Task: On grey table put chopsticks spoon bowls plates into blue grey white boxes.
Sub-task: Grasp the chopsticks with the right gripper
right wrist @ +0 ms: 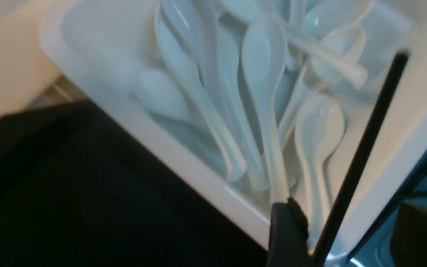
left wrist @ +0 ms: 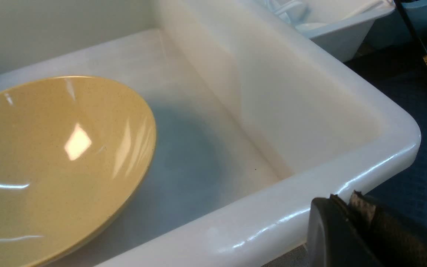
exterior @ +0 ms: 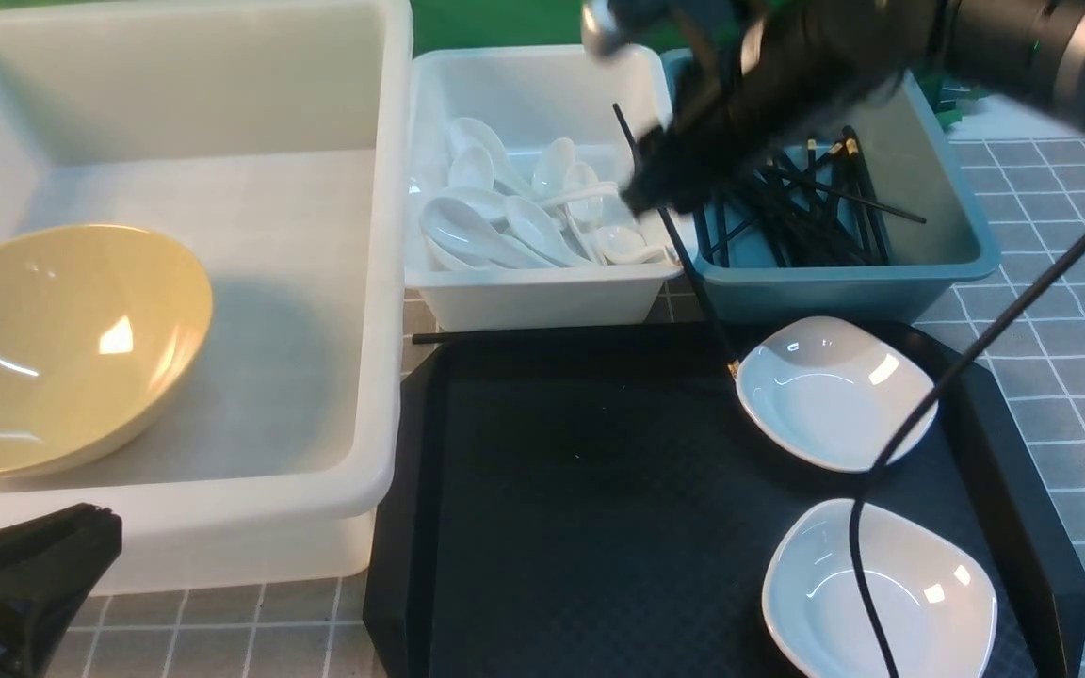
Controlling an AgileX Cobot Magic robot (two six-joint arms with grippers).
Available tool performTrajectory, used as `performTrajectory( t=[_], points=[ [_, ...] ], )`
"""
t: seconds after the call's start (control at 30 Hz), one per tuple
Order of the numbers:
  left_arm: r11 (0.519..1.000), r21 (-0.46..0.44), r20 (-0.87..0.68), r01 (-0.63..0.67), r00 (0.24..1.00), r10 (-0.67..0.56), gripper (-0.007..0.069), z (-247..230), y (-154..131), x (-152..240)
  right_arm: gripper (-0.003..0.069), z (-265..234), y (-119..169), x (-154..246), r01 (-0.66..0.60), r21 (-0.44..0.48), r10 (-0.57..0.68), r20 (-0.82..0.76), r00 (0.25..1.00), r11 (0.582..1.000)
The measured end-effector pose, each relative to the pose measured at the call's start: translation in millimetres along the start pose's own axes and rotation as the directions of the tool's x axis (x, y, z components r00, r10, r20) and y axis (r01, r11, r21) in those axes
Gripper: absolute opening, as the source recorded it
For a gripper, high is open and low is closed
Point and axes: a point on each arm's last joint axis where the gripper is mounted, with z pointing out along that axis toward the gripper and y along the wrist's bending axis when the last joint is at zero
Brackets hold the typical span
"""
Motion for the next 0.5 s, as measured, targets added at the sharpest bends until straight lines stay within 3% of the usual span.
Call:
performTrajectory(
  t=[0.2,0.3,0.37,0.4,0.43,0.5],
  points=[
    [1.000,-0.001,0.002,0.000,1.000,0.000,0.0015,0,0,0,0.0384,15,-3,12,-0.013,0.020,0.013,0.032,0.999,1.000],
    [1.000,-0.001,0.003,0.000,1.000,0.000,0.0015,0,0,0,0.0287,22,-5,14,-0.014,0.027,0.013,0.039,0.999,1.000],
    [1.000,-0.001,0.003,0.000,1.000,0.000,0.0015,0,0,0,0.0174,24,-5,15,-0.009,0.026,0.008,0.035,0.999,1.000],
    [1.000,-0.001,0.003,0.000,1.000,0.000,0.0015,0,0,0,0.0162,24,-5,15,-0.009,0.026,0.008,0.035,0.999,1.000],
    [1.000,-0.001,0.003,0.000,1.000,0.000,0.0015,0,0,0,0.0088,24,-5,16,-0.009,0.026,0.008,0.034,0.999,1.000],
    [1.000,-0.001,0.003,0.000,1.000,0.000,0.0015,0,0,0,0.0072,22,-5,16,-0.008,0.027,0.007,0.036,0.999,1.000]
  ],
)
